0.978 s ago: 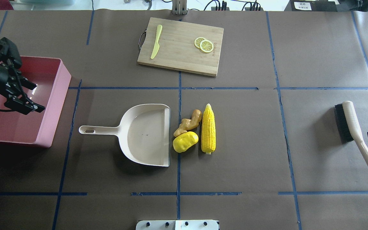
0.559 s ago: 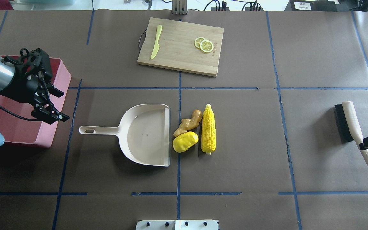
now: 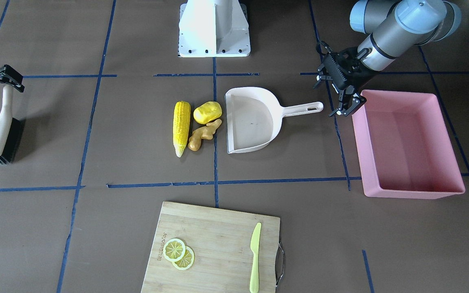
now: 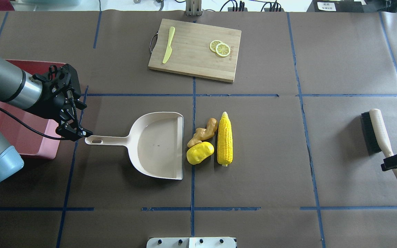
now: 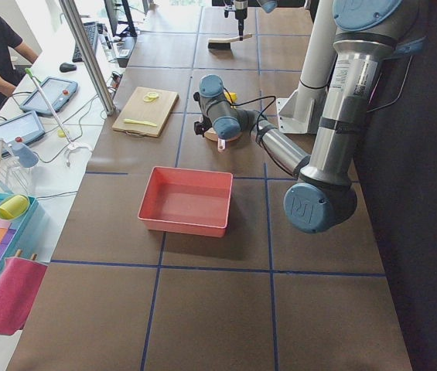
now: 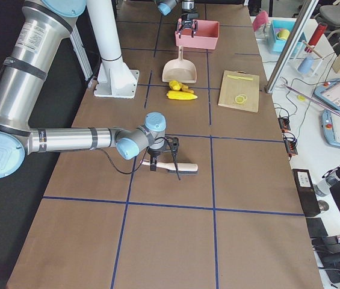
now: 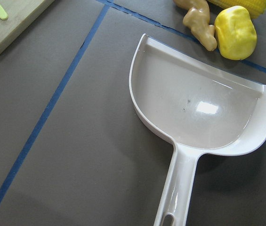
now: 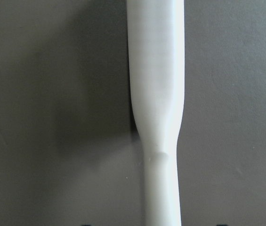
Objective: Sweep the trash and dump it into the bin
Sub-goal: 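Reach the left gripper to the dustpan handle while the right grasps the brush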
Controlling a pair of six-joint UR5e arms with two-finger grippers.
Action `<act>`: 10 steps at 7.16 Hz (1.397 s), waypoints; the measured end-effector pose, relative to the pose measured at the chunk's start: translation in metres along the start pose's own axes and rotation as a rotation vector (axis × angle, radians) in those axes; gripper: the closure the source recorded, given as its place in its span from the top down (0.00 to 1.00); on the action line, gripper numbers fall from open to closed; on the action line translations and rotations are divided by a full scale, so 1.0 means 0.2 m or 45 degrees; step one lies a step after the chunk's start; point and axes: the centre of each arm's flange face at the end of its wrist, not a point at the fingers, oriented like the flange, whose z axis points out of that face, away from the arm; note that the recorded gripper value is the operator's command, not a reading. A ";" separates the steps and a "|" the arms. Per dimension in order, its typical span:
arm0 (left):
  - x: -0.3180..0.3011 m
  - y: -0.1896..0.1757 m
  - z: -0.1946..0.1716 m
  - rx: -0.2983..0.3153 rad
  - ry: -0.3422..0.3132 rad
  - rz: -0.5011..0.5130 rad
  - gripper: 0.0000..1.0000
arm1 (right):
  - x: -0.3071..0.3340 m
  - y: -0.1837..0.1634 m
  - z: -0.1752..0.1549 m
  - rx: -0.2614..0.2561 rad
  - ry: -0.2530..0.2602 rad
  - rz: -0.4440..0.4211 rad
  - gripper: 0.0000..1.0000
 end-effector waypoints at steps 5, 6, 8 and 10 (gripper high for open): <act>0.15 -0.03 0.18 -0.041 0.009 0.081 1.00 | -0.05 0.03 0.00 0.005 0.013 -0.051 0.00; 0.18 -0.03 0.22 -0.052 -0.002 0.168 1.00 | -0.12 0.04 -0.07 0.027 -0.015 -0.079 0.00; 0.17 -0.08 0.28 -0.126 -0.016 0.380 1.00 | -0.28 0.07 -0.15 0.043 -0.065 -0.144 0.00; 0.18 -0.18 0.31 -0.225 -0.007 0.495 1.00 | -0.45 0.09 -0.20 0.050 -0.118 -0.208 0.00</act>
